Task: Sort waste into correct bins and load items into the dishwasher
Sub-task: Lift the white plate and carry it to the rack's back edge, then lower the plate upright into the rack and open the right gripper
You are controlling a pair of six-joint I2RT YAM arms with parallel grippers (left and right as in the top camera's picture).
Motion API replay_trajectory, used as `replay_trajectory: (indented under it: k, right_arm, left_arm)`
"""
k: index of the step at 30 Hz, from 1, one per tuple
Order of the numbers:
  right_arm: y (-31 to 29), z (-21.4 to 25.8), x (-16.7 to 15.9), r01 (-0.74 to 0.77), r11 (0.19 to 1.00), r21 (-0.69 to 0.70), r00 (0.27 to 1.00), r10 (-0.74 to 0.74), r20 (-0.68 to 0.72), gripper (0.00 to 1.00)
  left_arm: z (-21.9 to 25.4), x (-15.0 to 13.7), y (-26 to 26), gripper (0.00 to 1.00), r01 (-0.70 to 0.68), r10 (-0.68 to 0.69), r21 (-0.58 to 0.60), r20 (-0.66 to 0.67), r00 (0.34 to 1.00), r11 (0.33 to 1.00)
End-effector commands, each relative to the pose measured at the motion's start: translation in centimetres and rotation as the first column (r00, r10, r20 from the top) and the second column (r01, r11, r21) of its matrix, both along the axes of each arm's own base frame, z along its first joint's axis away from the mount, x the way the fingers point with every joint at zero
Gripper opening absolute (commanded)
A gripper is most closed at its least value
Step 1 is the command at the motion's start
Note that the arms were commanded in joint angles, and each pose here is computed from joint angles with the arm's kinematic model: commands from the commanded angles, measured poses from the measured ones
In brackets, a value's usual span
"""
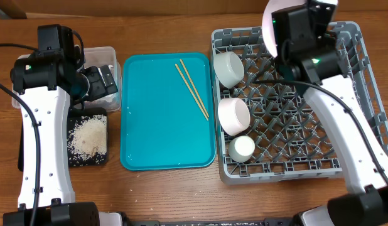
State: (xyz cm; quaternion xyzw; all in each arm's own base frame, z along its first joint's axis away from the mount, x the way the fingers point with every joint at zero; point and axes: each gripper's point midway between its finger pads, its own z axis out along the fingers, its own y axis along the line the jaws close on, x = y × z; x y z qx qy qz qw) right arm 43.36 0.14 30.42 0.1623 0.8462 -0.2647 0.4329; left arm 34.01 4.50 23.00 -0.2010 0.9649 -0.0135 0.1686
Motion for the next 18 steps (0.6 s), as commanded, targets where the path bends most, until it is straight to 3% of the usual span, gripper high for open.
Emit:
replay_trajectory:
  k: [1,8,18]
  right_arm:
    - [0.9,-2.4,1.4,-0.027,1.000,-0.014,0.998,0.027,-0.056,0.04]
    - [0.9,-6.5,2.2,0.028,1.000,-0.009,0.992,-0.029,-0.122,0.04]
    - [1.0,-7.5,2.3,0.035,0.999,-0.010,0.990,-0.036,-0.137,0.04]
  left_arm:
    - [0.4,0.1,0.3,1.00,0.002,-0.002,0.014,0.012,1.000,1.000]
    - [0.4,0.1,0.3,1.00,0.002,-0.002,0.014,0.012,1.000,1.000]
    - [0.4,0.1,0.3,1.00,0.002,-0.002,0.014,0.012,1.000,1.000]
